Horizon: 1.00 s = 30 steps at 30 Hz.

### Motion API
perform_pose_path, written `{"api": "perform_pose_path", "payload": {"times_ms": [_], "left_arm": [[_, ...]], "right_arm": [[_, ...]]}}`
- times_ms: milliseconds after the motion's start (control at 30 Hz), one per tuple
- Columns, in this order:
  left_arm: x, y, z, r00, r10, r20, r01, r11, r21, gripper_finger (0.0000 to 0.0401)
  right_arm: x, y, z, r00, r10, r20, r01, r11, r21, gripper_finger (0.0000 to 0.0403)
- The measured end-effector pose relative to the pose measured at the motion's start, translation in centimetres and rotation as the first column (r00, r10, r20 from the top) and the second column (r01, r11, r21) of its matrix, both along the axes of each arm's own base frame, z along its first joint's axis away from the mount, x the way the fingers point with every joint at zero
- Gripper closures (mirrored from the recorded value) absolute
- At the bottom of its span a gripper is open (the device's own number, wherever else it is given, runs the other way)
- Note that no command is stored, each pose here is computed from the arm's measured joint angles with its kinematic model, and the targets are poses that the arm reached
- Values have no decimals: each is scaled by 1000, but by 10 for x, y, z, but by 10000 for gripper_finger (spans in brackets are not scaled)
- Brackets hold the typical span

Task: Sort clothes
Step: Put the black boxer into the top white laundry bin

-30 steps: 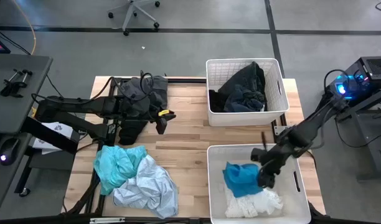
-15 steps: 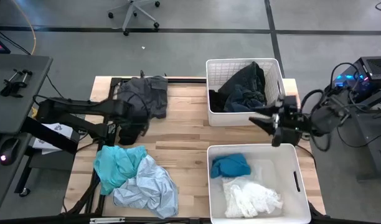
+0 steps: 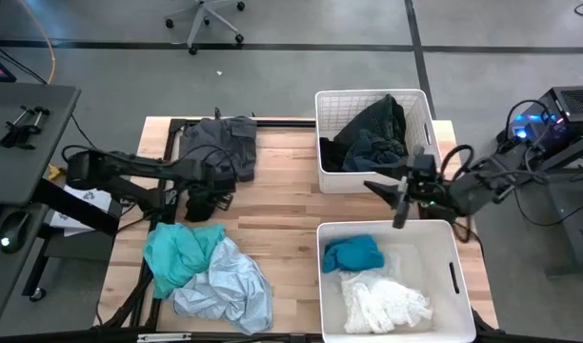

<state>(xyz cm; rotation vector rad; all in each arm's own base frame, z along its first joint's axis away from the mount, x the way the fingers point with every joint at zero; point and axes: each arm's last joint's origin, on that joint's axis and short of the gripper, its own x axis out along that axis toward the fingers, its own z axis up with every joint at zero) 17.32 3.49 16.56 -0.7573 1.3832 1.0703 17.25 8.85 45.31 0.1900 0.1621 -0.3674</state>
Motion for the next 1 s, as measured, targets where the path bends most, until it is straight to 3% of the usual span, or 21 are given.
{"api": "perform_pose_path", "payload": {"times_ms": [167, 300, 433, 533, 667, 833, 1000], "left_arm": [[4, 5, -26, 997, -61, -42, 56, 992, -111, 347], [12, 5, -24, 989, -140, -38, 133, 980, -151, 393], [32, 6, 10, 975, -209, 81, 218, 968, -123, 396], [51, 8, 51, 937, -246, 249, 263, 964, -36, 398], [72, 10, 116, 802, -356, 480, 324, 934, 151, 400], [91, 10, 185, 540, -508, 671, 311, 861, 402, 400], [104, 5, 225, 285, -600, 747, 262, 799, 542, 400]], "right_arm": [[13, 3, -6, 999, 28, -31, -27, 999, 16, 221], [20, 5, -10, 998, 39, -39, -37, 997, 62, 221], [31, 7, -16, 998, 29, -55, -25, 997, 69, 221], [42, 8, -20, 997, 24, -68, -19, 998, 66, 221], [62, 3, -32, 991, -9, -131, 10, 1000, 5, 221], [89, -18, -43, 981, -101, -166, 102, 995, -2, 221], [108, -35, -45, 989, -8, -148, 17, 998, 59, 203]]}}
